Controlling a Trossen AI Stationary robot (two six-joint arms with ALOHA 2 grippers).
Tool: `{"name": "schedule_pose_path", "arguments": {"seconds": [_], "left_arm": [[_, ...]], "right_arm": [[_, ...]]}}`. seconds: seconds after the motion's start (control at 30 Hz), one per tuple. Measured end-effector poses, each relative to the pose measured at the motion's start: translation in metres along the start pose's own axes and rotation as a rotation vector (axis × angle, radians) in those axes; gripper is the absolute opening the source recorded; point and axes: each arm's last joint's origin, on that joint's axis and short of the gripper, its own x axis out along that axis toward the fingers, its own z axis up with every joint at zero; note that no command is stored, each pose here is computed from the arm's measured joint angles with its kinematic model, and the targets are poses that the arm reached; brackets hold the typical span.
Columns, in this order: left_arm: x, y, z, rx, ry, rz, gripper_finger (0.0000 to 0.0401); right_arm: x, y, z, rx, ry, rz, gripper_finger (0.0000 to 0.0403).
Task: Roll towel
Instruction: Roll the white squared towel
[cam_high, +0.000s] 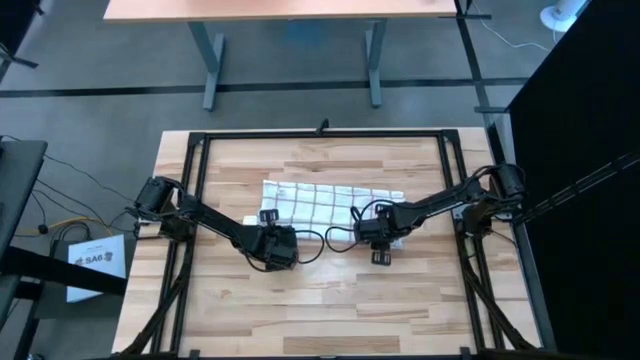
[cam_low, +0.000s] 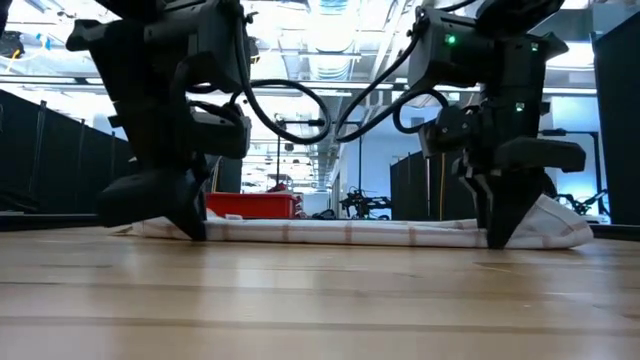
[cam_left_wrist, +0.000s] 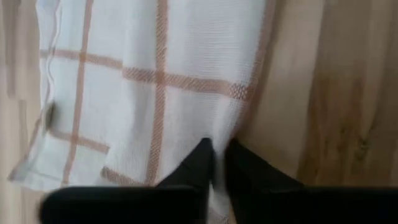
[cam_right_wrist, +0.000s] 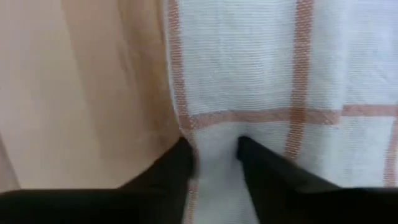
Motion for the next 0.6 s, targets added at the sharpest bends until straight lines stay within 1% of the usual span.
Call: {"name": "schedule_pose_path", "arguments": {"seconds": [0.07,0.13,0.2,0.33,0.4,0.47,0.6], "left_arm": [[0.0,0.0,-0.001,-0.02,0.005,0.002,0.0006],[0.0,0.0,-0.002,-0.029,0.016,-0.005,0.0002],[-0.002,0.0,-0.003,-0.043,0.028,-0.018,0.0002],[-0.01,-0.001,-0.005,-0.08,0.048,-0.088,0.0001],[-0.016,0.0,-0.006,-0.099,0.052,-0.142,0.0001],[-0.023,0.001,-0.005,-0.119,0.05,-0.204,0.0],[-0.038,0.009,-0.005,-0.16,0.031,-0.299,0.0]], "right_arm": [[0.0,0.0,0.0,0.0,0.0,-0.003,0.0041],[0.0,0.002,-0.001,-0.007,-0.001,-0.002,0.0014],[0.0,0.006,-0.001,-0.006,-0.005,-0.003,0.0012],[-0.001,0.018,-0.004,0.013,-0.016,0.012,0.0012],[-0.004,0.027,-0.004,0.022,-0.016,0.056,0.0012],[-0.007,0.038,-0.004,0.017,-0.007,0.127,0.0012],[-0.014,0.053,-0.003,0.014,-0.006,0.177,0.0011]]}}
